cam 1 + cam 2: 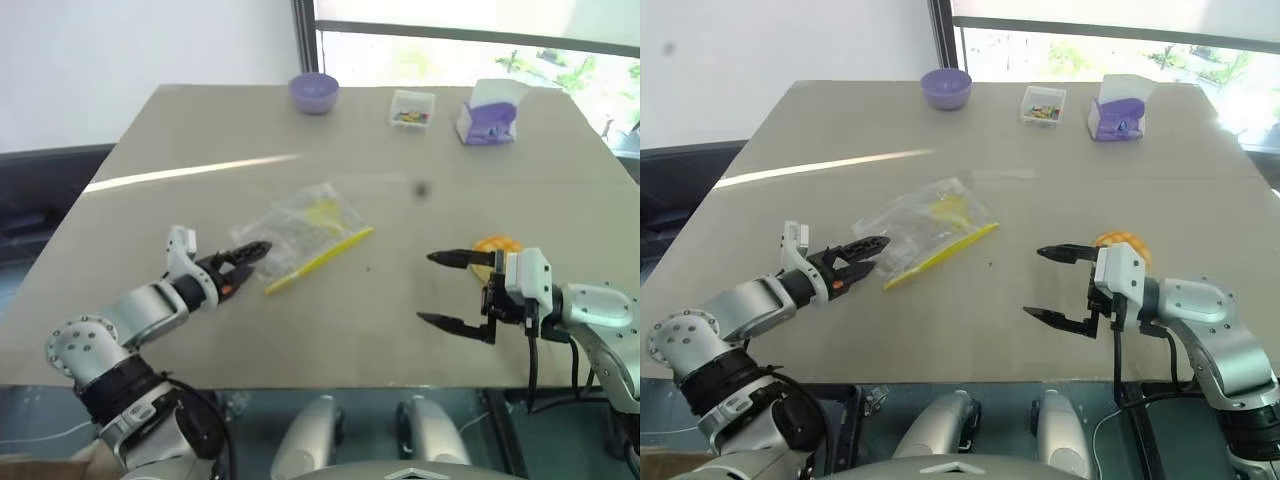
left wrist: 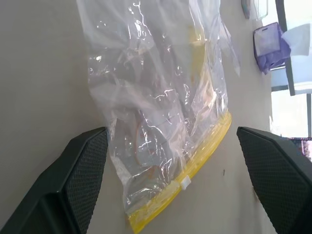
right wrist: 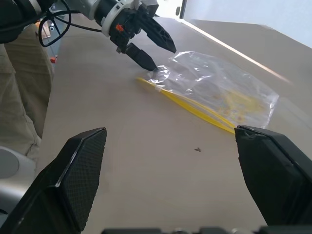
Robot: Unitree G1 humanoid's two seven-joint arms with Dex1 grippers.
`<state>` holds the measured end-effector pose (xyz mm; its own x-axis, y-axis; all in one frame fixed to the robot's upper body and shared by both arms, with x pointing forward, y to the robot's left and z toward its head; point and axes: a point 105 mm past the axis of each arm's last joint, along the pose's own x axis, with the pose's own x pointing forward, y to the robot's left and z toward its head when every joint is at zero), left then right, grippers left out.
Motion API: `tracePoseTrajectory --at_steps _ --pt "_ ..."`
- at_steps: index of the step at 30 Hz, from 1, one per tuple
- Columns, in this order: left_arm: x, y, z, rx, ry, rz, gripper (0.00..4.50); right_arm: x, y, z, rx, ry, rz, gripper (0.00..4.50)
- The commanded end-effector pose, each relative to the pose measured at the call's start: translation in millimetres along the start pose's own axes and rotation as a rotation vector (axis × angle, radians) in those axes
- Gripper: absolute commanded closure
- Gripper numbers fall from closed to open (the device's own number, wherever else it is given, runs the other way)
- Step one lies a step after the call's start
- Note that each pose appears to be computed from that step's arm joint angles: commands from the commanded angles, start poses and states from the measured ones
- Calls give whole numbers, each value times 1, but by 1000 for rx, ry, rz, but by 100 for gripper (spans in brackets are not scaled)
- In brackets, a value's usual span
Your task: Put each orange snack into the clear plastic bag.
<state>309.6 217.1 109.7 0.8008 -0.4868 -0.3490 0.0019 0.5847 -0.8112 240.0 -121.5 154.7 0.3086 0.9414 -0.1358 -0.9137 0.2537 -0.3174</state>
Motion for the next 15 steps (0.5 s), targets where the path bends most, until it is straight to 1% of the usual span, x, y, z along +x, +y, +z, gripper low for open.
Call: tracePoseTrajectory --at_steps 1,3,4,6,7,8,10,15 --pt "18 23 -19 -135 78 62 60 1 3 14 -57 -30 -1 0" --pt "22 30 -22 -175 94 73 127 1 4 14 -58 -27 -7 0" --pt "23 32 -23 -190 98 79 183 0 5 14 -58 -25 -10 0" --pt "25 35 -26 -203 114 83 281 -1 6 14 -55 -20 -18 0" --pt "27 36 -26 -208 116 86 351 -1 6 14 -53 -18 -25 0" --pt "28 35 -26 -211 119 83 367 -2 6 14 -52 -15 -30 0" --pt "30 33 -26 -212 124 72 446 -3 6 13 -49 -12 -38 0" --pt "23 24 -17 -207 108 10 446 -4 7 14 -41 -16 -58 0"
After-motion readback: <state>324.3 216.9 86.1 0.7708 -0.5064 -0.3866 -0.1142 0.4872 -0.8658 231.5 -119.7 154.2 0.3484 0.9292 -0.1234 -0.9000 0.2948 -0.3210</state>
